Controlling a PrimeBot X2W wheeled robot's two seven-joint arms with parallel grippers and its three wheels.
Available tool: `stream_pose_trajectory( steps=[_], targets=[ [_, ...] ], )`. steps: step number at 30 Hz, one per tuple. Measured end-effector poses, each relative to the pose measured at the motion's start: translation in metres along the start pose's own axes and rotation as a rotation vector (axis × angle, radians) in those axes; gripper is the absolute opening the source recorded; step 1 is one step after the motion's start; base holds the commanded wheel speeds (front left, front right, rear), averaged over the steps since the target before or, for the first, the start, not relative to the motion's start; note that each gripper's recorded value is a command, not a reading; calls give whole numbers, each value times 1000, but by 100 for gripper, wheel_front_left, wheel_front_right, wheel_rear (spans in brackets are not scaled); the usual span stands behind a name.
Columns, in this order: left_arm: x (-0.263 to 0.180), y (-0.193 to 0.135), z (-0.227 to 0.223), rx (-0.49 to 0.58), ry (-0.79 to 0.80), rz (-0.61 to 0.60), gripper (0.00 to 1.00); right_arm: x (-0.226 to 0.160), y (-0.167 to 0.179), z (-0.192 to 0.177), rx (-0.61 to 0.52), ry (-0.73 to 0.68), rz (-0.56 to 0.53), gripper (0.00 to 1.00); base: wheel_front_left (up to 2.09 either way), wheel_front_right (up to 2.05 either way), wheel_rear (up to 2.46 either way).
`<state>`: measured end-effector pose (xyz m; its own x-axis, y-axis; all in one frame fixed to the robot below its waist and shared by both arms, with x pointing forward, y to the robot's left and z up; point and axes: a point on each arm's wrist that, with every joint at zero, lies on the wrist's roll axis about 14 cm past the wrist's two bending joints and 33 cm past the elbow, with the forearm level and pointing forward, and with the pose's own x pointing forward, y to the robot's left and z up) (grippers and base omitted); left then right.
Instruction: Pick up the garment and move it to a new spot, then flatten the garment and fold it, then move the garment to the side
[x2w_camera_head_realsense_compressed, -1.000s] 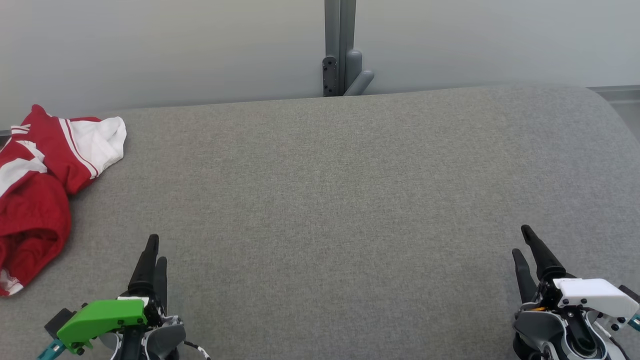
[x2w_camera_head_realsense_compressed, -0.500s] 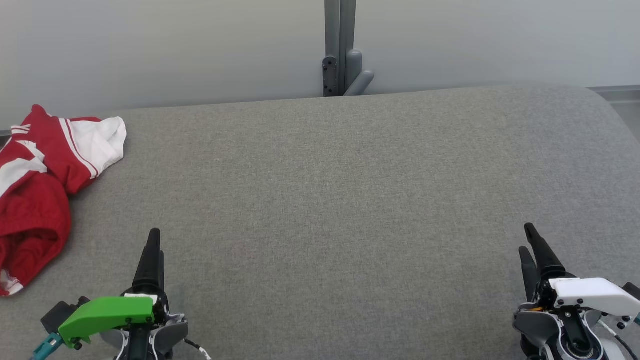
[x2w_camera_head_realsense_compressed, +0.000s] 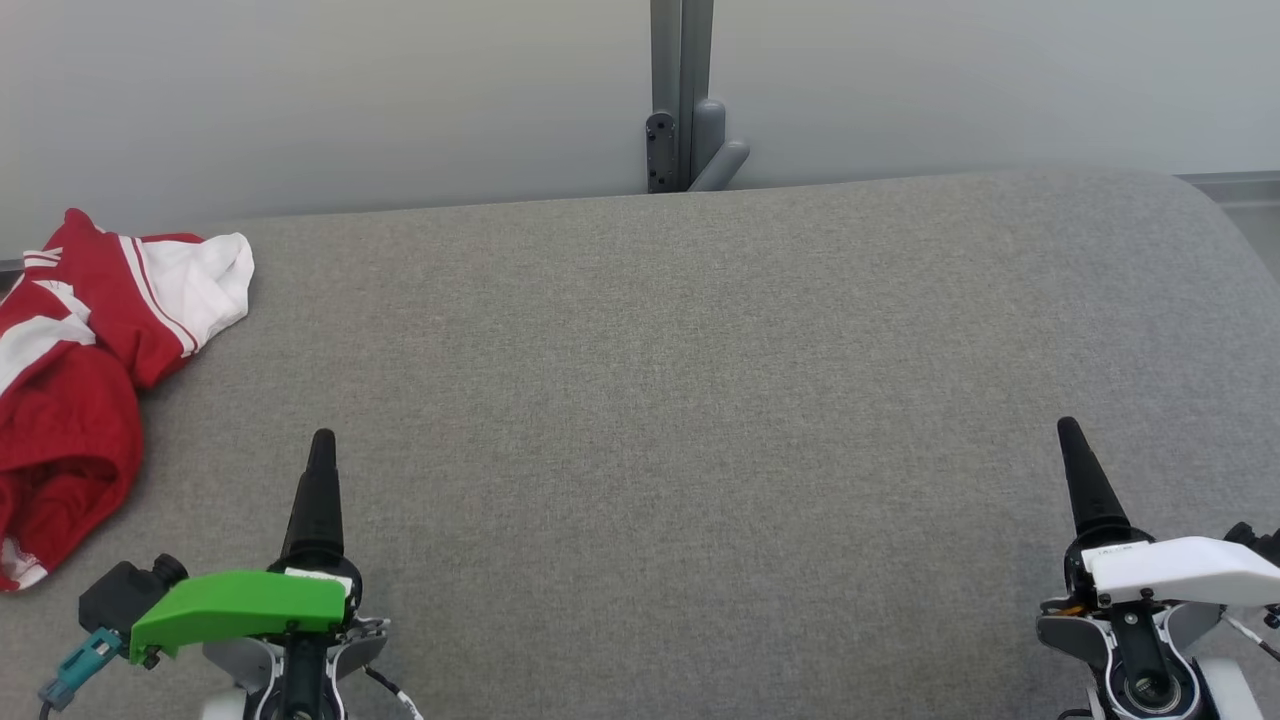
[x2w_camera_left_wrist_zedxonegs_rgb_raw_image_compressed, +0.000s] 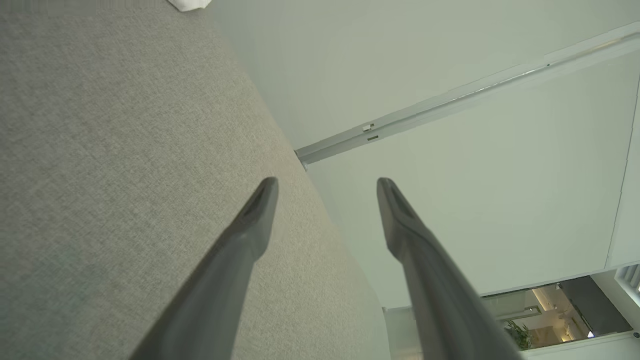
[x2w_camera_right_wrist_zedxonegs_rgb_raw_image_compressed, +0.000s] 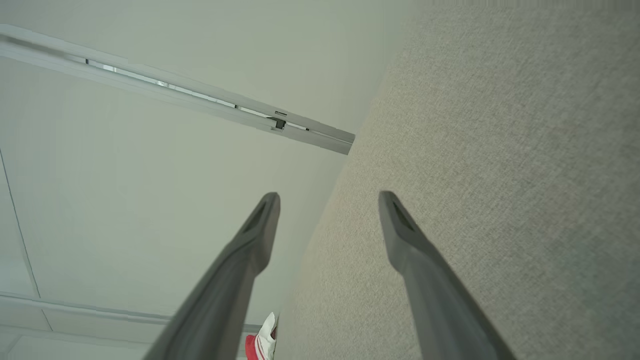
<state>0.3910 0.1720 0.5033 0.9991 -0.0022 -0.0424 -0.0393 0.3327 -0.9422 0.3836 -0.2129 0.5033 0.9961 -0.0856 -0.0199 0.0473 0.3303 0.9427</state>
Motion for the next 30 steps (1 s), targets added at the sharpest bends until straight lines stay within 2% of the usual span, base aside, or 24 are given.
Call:
stream_pose_trajectory(
  steps=[3,5,11,20,30],
  targets=[
    [0,-4,0,68,-4,-12,100,0,5,0,-67,-1,17,100,0,0,0],
    [0,-9,-2,165,-3,-27,100,-1,10,-1,-129,-2,32,100,0,0,0],
    [-2,-12,-3,300,-10,-30,100,-3,17,-4,-266,0,59,100,0,0,0],
    [-7,-15,-5,481,-25,-38,100,-6,24,-12,-431,7,93,100,0,0,0],
    [-11,-17,-6,631,-43,-51,100,-10,25,-17,-572,11,114,100,0,0,0]
  ],
)
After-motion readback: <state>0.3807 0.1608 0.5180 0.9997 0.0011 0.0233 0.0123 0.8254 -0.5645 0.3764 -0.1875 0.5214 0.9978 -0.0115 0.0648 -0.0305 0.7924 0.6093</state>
